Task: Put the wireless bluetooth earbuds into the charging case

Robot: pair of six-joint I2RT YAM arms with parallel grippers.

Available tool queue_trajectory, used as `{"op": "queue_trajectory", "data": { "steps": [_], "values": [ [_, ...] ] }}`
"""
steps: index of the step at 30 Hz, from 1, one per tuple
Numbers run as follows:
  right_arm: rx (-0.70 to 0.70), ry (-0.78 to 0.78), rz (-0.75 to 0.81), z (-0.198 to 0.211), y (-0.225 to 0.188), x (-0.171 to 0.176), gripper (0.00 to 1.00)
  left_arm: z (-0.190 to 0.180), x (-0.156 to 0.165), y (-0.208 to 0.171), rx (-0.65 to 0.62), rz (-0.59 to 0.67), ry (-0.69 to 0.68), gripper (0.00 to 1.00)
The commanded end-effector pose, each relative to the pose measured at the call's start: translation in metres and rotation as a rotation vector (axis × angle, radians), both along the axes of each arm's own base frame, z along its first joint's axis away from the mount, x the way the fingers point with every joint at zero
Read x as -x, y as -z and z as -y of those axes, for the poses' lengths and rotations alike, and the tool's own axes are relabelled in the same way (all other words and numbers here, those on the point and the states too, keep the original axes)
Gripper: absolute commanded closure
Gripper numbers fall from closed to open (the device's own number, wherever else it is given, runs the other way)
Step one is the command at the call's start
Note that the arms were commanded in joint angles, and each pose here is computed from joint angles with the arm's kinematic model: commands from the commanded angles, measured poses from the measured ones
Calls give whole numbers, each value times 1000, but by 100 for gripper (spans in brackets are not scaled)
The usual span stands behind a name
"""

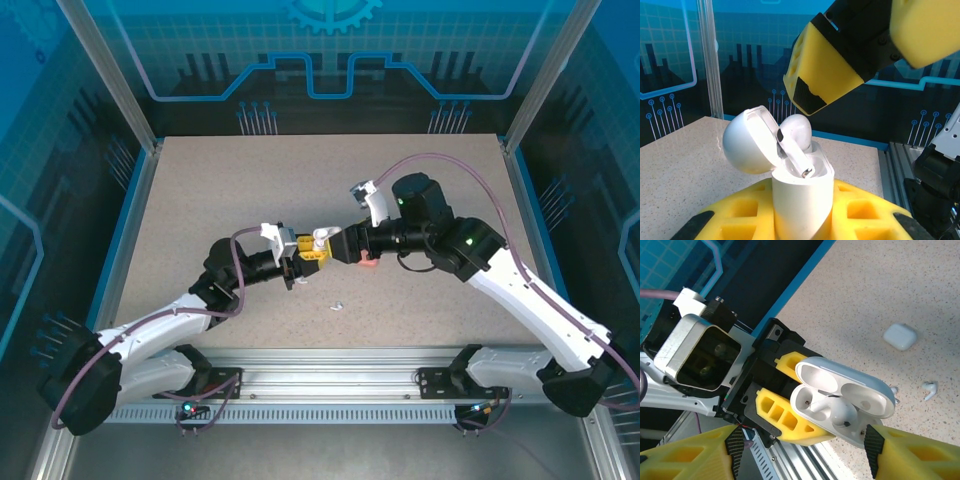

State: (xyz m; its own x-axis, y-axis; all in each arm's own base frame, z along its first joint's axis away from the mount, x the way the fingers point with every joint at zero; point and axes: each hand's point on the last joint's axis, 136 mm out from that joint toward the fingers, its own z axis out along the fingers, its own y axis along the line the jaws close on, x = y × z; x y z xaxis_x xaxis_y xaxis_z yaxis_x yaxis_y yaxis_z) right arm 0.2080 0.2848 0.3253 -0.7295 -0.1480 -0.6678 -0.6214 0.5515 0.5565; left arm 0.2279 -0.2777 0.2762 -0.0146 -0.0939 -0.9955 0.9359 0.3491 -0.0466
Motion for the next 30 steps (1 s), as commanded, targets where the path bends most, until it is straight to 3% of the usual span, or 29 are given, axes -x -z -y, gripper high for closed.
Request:
{"op": "queue_trajectory", "data": {
  "steps": [1,30],
  "values": [
    [-11,-24,-15,-5,-7,6,33,2,4,-8,26,27,18,99],
    [-11,-104,-21,-26,-4,14,34,2,2,-5,19,16,10,99]
  ]
}}
